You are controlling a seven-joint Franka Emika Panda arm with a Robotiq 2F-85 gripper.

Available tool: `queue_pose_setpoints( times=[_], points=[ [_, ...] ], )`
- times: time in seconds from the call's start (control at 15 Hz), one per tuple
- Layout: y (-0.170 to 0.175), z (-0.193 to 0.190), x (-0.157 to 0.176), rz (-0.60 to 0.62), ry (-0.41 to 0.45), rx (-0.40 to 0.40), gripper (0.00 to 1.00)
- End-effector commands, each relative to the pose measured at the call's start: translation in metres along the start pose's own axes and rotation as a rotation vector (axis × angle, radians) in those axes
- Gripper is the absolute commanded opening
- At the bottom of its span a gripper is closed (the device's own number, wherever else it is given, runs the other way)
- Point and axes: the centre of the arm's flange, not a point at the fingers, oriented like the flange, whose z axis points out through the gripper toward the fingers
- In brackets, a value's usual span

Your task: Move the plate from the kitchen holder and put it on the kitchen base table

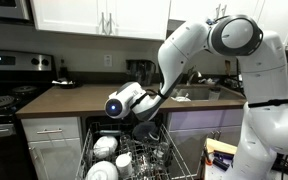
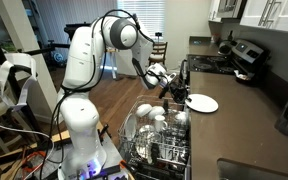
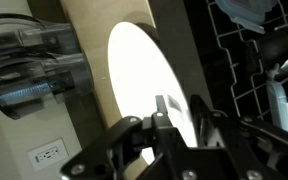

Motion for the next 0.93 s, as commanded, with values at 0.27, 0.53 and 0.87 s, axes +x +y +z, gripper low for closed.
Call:
queue_pose_setpoints(
  times=[0.27, 0.53, 0.87],
  points=[
    [0.0050, -0.0121, 0.0002, -0.089, 0.034, 0.074, 0.06],
    [0.0059, -0.0136, 0.0014, -0.085, 0.035, 0.041, 0.40],
    [0.0055, -0.0131, 0.0007, -0.088, 0.031, 0.035, 0.71]
  ],
)
